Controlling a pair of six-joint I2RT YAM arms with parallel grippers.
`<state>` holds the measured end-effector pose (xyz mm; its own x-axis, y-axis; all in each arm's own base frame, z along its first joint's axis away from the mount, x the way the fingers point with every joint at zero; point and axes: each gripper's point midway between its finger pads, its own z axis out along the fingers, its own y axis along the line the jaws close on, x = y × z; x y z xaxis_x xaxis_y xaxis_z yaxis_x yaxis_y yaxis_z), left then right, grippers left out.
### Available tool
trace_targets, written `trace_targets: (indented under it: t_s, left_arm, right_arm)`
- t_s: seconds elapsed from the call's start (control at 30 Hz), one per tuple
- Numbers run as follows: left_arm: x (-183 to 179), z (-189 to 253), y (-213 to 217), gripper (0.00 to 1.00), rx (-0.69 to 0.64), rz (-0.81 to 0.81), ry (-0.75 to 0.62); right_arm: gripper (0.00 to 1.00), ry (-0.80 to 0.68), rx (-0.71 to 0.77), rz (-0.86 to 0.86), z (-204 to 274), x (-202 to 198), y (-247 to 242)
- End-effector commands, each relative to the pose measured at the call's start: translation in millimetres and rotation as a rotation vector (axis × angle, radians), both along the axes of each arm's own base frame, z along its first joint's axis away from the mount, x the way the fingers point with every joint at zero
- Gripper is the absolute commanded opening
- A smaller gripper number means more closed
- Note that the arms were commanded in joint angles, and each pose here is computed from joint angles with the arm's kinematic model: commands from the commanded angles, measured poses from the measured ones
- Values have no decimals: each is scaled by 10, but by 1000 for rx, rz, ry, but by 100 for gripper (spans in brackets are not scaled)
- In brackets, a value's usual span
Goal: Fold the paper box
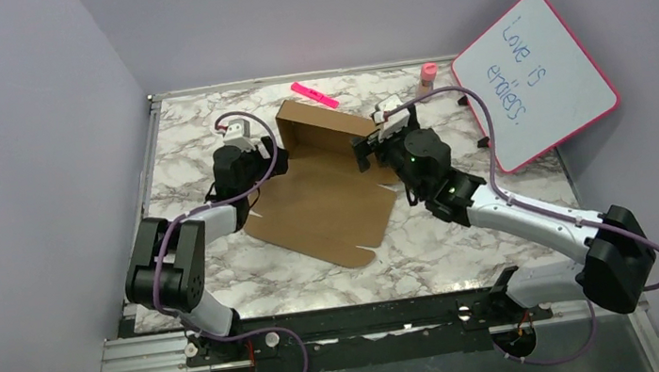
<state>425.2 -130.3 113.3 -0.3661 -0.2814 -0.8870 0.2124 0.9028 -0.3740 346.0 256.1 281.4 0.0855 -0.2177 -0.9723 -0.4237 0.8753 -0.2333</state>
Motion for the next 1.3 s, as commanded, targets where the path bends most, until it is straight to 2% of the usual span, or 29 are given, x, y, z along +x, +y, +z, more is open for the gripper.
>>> trace_targets:
  t_s: [0.0, 0.2, 0.53, 0.83, 0.97, 1.07, 1.27]
  left_arm:
    - [119, 113, -159, 85, -6, -113, -44]
    - [214, 63, -220, 85, -4, -142, -55]
    - [485, 13, -299, 83, 10, -164, -100]
    - [647, 104, -370, 71, 68, -140, -207]
    - [688, 138, -354, 59, 90, -123, -265]
    - [706, 177, -372, 43, 93, -126, -302]
    - [671, 243, -415, 18, 91, -127, -352]
  right_arm:
    - [100, 234, 221, -180, -340, -146, -266]
    - [100, 253, 339, -230, -382, -294, -462]
    - [100, 267, 407, -260, -444, -361, -558]
    - [100, 249, 384, -283, -533, -345, -612]
    - [100, 250, 375, -276, -560, -346, -604]
    - [100, 253, 368, -272, -586, -350, -598]
    - [100, 248, 359, -270, -588, -347, -598]
